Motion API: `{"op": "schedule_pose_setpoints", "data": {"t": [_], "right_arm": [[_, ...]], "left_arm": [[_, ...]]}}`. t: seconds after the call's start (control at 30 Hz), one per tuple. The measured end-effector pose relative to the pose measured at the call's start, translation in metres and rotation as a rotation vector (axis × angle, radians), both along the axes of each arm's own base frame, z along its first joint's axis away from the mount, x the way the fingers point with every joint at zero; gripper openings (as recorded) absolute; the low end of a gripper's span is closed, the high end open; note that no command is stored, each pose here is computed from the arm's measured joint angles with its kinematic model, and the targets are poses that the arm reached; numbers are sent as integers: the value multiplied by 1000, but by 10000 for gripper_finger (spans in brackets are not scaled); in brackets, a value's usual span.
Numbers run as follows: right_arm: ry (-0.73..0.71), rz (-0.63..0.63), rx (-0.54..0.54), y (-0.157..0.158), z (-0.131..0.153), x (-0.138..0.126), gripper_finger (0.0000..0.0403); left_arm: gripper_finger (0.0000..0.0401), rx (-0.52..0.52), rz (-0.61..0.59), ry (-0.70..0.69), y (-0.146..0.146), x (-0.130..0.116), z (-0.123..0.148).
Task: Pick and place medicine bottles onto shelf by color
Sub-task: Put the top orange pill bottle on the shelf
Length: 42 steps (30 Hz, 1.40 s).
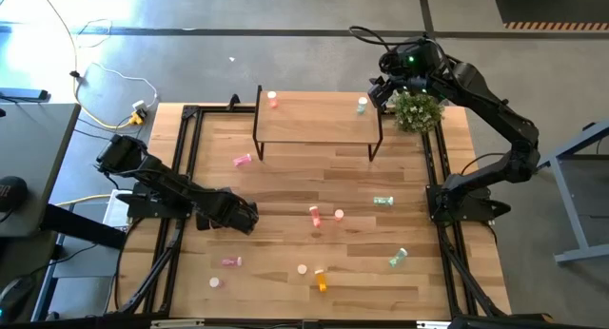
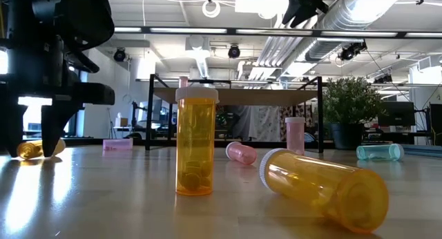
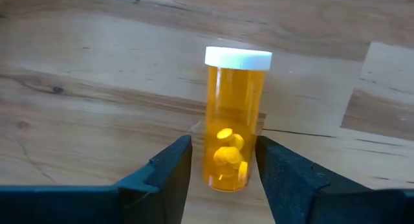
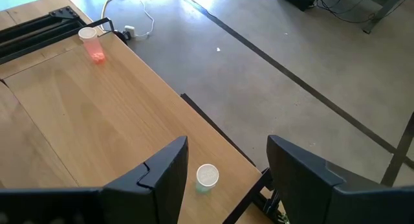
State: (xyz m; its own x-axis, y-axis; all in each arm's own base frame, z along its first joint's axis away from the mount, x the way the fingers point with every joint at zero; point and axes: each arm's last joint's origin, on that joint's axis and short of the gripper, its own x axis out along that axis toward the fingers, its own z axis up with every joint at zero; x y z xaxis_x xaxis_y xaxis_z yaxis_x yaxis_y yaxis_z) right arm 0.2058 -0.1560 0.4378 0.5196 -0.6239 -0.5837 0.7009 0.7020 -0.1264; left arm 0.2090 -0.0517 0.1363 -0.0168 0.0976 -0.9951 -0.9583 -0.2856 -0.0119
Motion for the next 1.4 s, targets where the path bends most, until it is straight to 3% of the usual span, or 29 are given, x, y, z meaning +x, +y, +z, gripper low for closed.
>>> {"op": "schedule_pose_setpoints", "data": {"t": [0.33, 0.57, 0.73, 1.03, 1.2, 1.4], "right_arm": [[6, -1, 3, 0, -1, 0, 202], [-11, 24, 25, 1, -1, 0, 202], [-80, 145, 132, 5, -2, 3, 202], [-237, 430, 429, 23, -2, 12, 202], [-259, 557, 488, 41, 0, 22, 202], [-271, 660, 479, 63, 3, 35, 202]], "left_arm": [[81, 0, -28, 5, 0, 0, 0], [94, -20, -94, -57, -2, 7, 6], [96, -12, -231, -178, -5, 18, 28], [95, 249, -540, -426, 2, 29, 88], [95, 412, -656, -549, 14, 32, 112], [95, 582, -805, -683, 29, 40, 137]]}}
